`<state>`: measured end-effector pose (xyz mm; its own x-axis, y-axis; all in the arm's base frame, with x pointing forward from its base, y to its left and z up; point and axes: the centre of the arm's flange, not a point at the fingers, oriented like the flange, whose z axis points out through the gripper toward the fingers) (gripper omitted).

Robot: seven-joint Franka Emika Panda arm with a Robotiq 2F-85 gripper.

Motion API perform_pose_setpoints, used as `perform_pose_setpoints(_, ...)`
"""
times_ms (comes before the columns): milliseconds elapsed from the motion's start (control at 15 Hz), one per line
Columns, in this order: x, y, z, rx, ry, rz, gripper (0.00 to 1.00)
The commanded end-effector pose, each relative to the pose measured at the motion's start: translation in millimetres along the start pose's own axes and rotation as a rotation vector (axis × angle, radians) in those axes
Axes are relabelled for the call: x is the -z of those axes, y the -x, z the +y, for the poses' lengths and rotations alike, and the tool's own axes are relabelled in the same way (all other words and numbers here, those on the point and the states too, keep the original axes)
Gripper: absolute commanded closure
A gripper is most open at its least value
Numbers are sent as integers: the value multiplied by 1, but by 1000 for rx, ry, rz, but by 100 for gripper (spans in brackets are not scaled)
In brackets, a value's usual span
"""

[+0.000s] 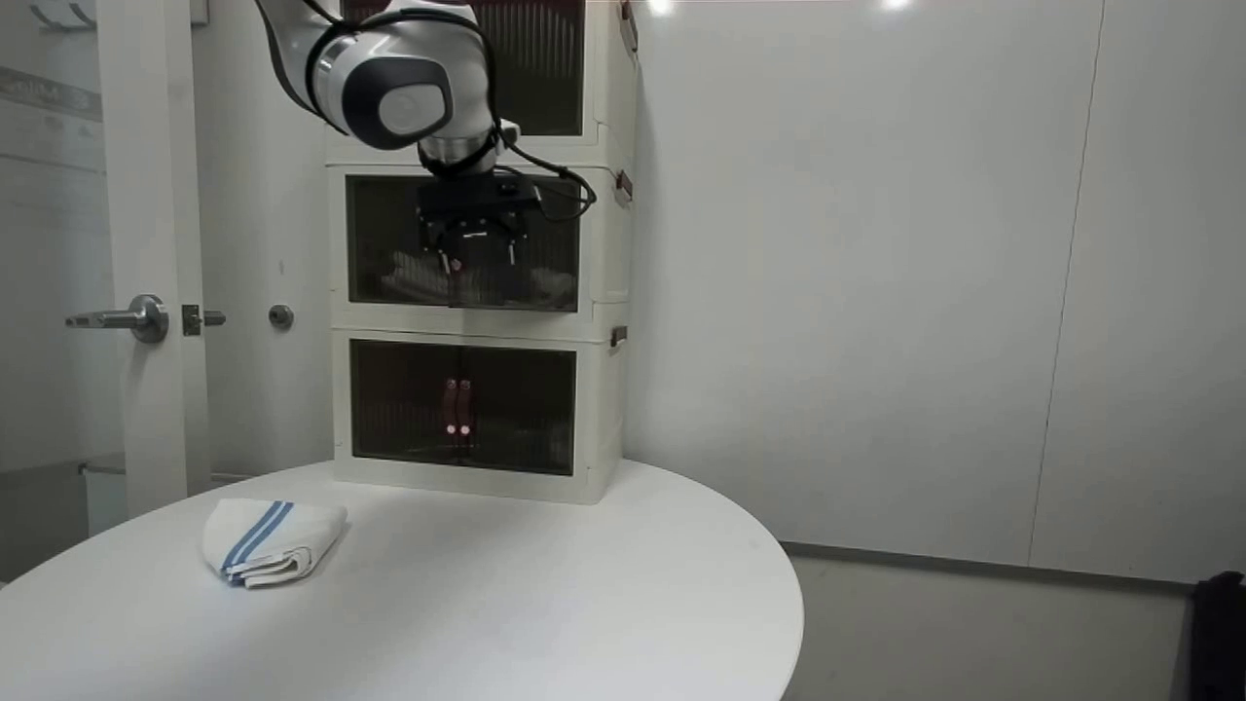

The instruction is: Close the right cabinet door.

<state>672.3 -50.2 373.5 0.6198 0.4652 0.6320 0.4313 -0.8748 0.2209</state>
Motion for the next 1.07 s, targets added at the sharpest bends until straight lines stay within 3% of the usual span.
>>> perform_pose_setpoints(0, 0, 3, 1, 12, 6, 46, 0)
perform_pose_setpoints(800, -1, -1, 1, 86, -5, 108, 0)
perform_pose_setpoints(1000, 0, -3, 3, -51, 77, 178, 0)
